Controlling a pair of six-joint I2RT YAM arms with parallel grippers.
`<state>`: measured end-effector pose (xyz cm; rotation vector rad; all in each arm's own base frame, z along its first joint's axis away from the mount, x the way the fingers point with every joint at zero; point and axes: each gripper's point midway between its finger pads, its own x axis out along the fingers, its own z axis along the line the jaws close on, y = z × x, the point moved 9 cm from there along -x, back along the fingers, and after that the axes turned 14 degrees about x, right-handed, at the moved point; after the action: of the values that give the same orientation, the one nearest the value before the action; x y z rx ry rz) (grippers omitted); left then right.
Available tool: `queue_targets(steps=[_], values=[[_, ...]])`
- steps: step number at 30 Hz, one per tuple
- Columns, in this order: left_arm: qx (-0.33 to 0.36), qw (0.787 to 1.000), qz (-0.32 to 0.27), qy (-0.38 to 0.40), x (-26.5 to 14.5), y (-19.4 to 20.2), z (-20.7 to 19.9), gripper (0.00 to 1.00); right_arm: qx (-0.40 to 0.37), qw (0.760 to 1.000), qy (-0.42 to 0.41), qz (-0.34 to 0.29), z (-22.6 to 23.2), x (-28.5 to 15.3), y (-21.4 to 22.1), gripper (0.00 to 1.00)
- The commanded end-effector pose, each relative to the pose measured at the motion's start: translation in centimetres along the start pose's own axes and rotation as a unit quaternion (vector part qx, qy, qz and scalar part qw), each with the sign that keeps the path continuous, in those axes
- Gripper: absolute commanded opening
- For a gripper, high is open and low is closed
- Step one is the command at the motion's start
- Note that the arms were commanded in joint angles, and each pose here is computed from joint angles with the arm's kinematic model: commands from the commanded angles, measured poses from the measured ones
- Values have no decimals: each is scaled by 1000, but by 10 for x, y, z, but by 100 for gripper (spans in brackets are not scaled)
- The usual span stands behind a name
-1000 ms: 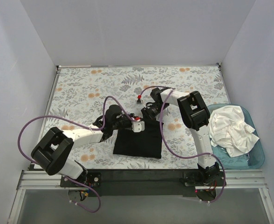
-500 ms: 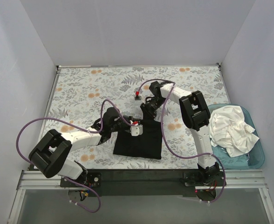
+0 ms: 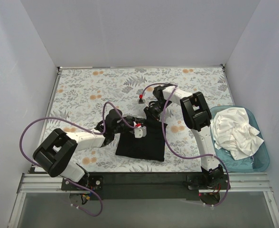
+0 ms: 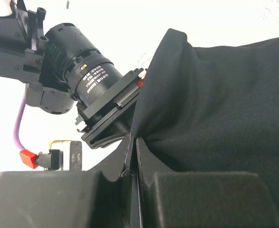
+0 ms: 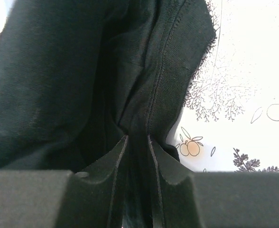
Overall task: Fold and stack the t-shirts
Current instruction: Fold the tshirt
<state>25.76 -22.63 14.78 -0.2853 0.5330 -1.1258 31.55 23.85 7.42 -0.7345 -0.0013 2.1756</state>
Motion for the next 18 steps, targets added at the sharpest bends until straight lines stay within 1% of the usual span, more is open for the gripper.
queue_targets(steps=[1, 5, 8, 13, 18], values=[[32, 998, -6, -48, 4, -1, 24, 0, -1, 999, 15, 32, -12, 7, 12, 29], [48, 996, 5, -77, 8, 5, 28, 0, 0, 999, 13, 32, -12, 7, 13, 29], [44, 995, 13, -85, 13, 9, 31, 0, 3, 999, 12, 35, -13, 7, 14, 29], [43, 996, 12, -74, 14, 16, 13, 0, -3, 999, 23, 29, -6, 0, 6, 29], [49, 995, 11, -87, 12, 19, 3, 0, -26, 998, 57, 19, 10, -18, -7, 31]])
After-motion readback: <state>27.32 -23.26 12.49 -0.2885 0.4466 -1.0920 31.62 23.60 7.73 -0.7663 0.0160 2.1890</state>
